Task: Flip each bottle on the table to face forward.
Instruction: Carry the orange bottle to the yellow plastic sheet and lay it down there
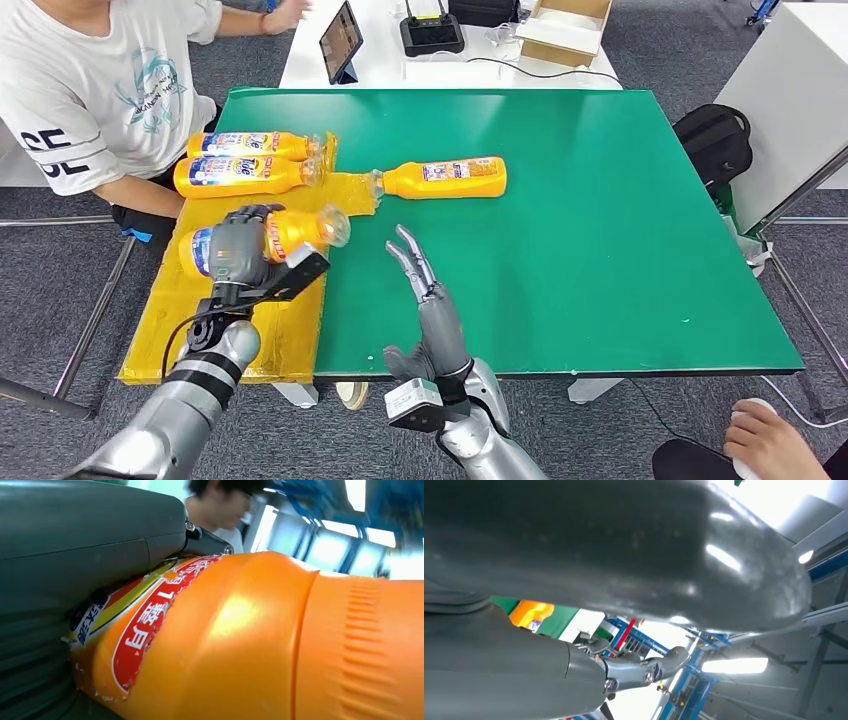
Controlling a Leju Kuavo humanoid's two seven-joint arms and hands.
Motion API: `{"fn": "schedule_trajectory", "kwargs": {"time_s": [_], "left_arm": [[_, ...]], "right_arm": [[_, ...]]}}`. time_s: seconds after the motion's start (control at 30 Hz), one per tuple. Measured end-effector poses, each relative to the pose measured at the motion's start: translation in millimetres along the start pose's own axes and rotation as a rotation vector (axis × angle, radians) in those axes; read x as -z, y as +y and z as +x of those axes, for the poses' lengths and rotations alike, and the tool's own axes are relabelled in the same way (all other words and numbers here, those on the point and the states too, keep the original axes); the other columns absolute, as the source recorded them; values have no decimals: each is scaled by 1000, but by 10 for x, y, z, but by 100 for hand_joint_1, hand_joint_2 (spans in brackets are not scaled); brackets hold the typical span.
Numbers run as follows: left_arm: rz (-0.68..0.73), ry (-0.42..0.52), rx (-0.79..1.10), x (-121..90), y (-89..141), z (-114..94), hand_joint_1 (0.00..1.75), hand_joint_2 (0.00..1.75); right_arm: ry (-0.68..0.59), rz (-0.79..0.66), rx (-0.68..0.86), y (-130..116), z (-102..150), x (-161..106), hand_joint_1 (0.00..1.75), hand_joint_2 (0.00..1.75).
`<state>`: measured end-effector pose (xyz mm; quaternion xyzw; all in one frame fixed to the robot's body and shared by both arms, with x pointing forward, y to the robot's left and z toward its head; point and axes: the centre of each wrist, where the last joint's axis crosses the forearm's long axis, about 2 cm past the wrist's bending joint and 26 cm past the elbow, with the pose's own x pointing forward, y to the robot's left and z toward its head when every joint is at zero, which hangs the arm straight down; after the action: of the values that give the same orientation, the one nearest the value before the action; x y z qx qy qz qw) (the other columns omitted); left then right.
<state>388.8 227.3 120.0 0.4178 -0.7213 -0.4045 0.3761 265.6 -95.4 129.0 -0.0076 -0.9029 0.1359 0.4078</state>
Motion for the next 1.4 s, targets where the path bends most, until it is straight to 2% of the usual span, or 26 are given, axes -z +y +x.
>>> {"fn": "schedule_trajectory", "kwargs": {"time_s": [0.13,0.27,0.57,0.6,0.7,0.73,0.77,0.9,1.23,1.4], "left_arm": [[-275,-25,188,16,-46,-220,175,175],[-481,1,204,-28,-66,-422,175,175],[-599,71,134,-34,-25,-620,173,175],[-607,81,124,-38,-22,-638,144,175],[-623,108,91,-51,-18,-676,14,175],[-628,118,77,-54,-17,-686,0,175],[-632,129,62,-57,-16,-696,0,175],[-637,167,-5,-67,-7,-734,0,0],[-664,169,-160,-65,12,-784,0,0],[-672,139,-380,-78,11,-806,0,0]], "right_arm": [[-2,6,8,-1,3,6,0,0],[-9,8,11,-13,10,15,0,0],[-9,17,15,-17,8,13,0,0],[-9,18,15,-16,8,13,0,0],[-9,21,14,-14,9,13,0,0],[-9,22,14,-13,9,13,0,0],[-8,23,14,-11,10,13,0,0],[-5,34,16,-4,8,8,0,0],[14,63,24,9,-26,4,0,0],[29,75,30,16,-55,-1,0,0]]}}
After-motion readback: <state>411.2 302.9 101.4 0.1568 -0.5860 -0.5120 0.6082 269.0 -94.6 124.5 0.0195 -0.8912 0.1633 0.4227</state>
